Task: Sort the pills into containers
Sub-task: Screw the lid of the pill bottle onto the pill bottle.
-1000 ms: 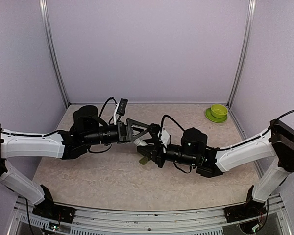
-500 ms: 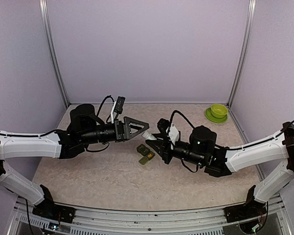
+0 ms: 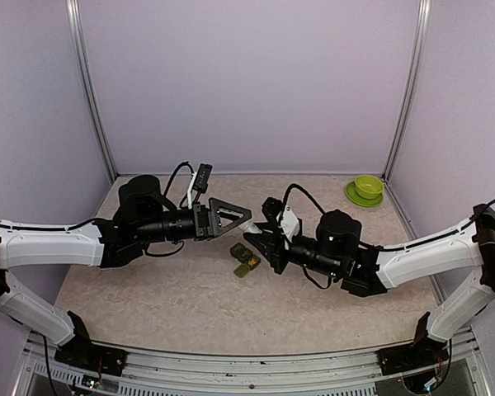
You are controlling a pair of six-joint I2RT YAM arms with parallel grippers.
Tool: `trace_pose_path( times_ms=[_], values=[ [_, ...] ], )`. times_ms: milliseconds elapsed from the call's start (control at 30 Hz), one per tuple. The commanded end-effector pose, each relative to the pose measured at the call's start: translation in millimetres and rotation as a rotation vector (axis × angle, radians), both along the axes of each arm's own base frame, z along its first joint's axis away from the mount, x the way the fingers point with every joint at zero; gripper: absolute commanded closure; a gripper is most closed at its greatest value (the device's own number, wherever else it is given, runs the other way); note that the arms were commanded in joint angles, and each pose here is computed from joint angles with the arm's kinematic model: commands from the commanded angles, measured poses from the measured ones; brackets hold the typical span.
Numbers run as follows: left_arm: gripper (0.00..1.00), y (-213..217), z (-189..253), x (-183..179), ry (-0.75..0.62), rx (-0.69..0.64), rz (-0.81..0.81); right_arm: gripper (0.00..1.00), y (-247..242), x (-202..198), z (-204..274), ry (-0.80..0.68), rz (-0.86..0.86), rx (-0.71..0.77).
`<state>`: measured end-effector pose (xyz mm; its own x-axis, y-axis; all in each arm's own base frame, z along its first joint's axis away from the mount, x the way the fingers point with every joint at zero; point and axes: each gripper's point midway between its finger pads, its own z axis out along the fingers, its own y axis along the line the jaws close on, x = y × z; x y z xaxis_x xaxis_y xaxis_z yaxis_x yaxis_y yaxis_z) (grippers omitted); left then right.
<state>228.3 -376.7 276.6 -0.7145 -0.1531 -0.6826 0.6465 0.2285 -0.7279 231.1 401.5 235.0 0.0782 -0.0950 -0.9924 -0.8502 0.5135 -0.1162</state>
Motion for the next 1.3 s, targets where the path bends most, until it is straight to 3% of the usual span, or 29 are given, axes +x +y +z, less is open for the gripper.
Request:
trace_pose_path(
  times_ms=[0, 833, 1267],
  values=[
    [0.01, -3, -2, -4, -0.006, -0.006, -0.026, 1.00, 5, 7, 5, -0.006, -0.009, 0.013],
    [0.01, 3, 12, -7, -0.032, -0.073, -0.029, 1.00, 47, -12, -34, 0.063, 0.149, -0.056],
    [0.04, 19, -7, 0, 0.024, 0.049, 0.009, 1.00, 21, -23, -12, -0.069, 0.138, -0.101]
  ],
)
